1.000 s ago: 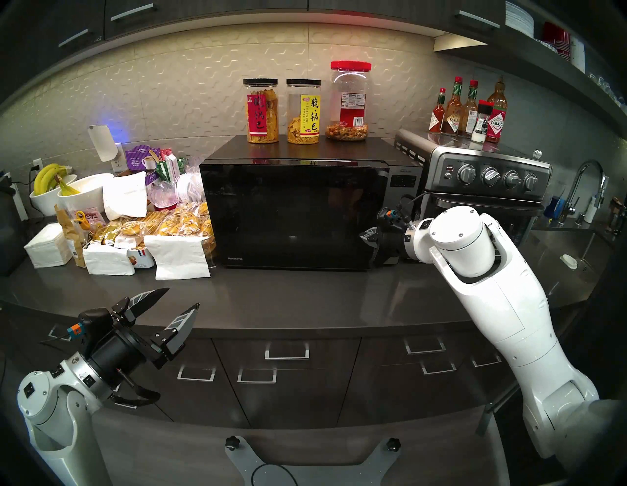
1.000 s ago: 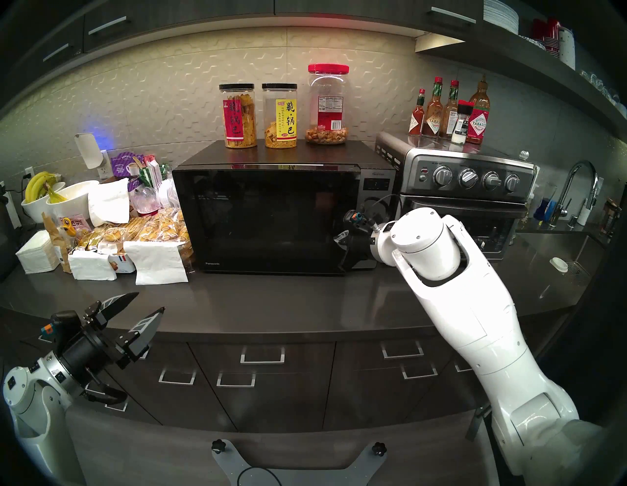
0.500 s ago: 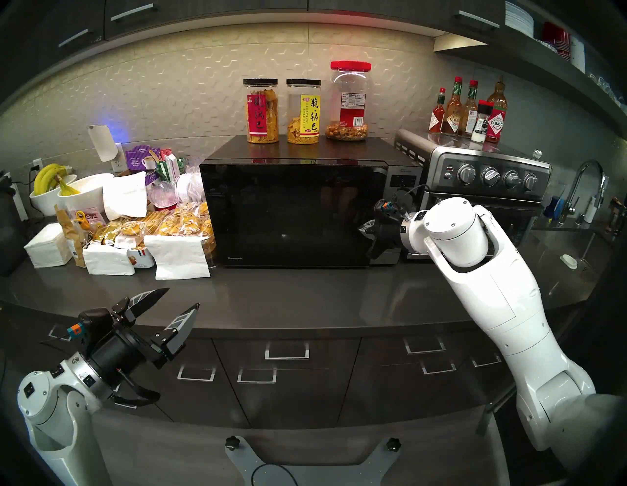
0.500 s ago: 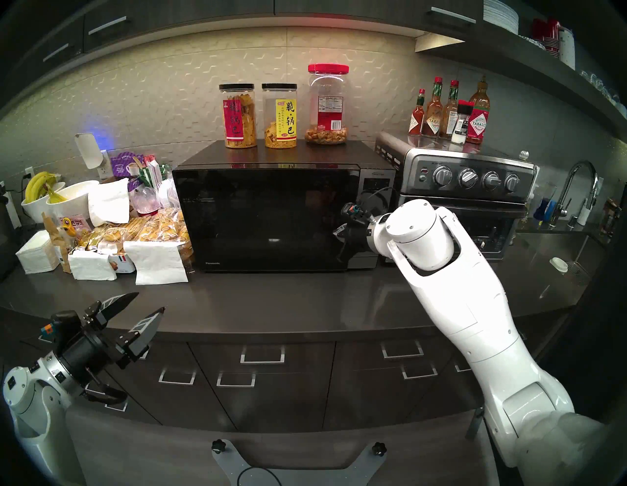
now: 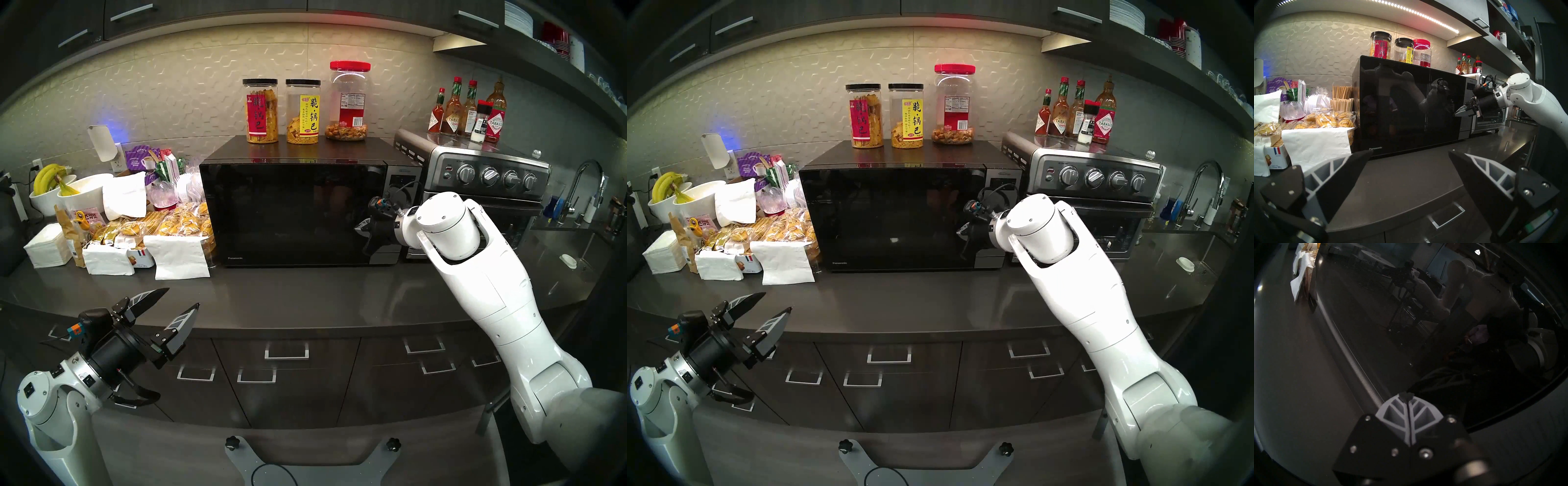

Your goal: Open the microwave, put the plate inside, and close the door

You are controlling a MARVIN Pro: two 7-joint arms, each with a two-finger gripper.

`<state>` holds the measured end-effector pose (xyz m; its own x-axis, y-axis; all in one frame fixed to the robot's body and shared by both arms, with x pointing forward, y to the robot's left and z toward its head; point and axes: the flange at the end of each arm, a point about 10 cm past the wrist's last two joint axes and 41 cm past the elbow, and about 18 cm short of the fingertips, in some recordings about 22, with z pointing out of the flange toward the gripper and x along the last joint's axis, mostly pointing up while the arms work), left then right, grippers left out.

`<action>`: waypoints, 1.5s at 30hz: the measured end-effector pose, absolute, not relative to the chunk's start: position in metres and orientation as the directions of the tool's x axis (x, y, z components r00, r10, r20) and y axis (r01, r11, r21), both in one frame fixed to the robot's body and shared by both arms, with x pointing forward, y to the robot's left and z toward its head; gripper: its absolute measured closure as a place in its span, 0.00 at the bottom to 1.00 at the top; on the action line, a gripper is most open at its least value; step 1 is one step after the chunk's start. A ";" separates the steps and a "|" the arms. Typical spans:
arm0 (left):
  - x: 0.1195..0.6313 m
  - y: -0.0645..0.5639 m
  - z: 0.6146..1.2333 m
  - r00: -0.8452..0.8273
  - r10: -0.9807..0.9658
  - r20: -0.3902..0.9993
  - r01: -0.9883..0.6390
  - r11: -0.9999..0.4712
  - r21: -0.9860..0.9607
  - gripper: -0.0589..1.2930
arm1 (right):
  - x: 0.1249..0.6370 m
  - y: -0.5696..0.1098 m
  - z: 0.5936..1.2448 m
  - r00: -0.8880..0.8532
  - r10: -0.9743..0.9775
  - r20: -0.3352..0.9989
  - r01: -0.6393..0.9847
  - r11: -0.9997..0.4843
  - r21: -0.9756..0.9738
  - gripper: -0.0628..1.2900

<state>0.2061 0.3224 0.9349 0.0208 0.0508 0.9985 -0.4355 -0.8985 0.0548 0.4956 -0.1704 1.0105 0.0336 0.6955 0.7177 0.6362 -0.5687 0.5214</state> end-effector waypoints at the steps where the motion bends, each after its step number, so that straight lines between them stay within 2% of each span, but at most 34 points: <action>1: 0.206 0.322 0.935 0.021 0.051 0.998 -0.436 -0.898 0.055 0.02 | 0.495 -0.171 1.011 0.034 0.694 0.719 0.638 -0.569 0.519 0.97; 23: 0.206 0.322 0.935 0.020 0.050 0.999 -0.436 -0.898 0.054 0.02 | 0.439 -0.229 1.059 0.085 0.597 0.797 0.784 -0.534 0.316 0.97; 33: 0.206 0.322 0.935 0.020 0.051 0.999 -0.435 -0.899 0.054 0.02 | 0.428 -0.262 1.064 0.122 0.577 0.808 0.769 -0.570 0.291 0.97; 45: 0.206 0.322 0.935 0.020 0.051 0.998 -0.435 -0.899 0.055 0.02 | 0.425 -0.283 1.062 0.160 0.508 0.847 0.817 -0.549 0.175 0.97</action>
<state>0.2060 0.3224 0.9349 0.0203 0.0510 0.9985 -0.4353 -0.8986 0.0548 0.4249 -0.2828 1.0623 0.1599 0.5077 0.8466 0.8172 -0.5492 0.1750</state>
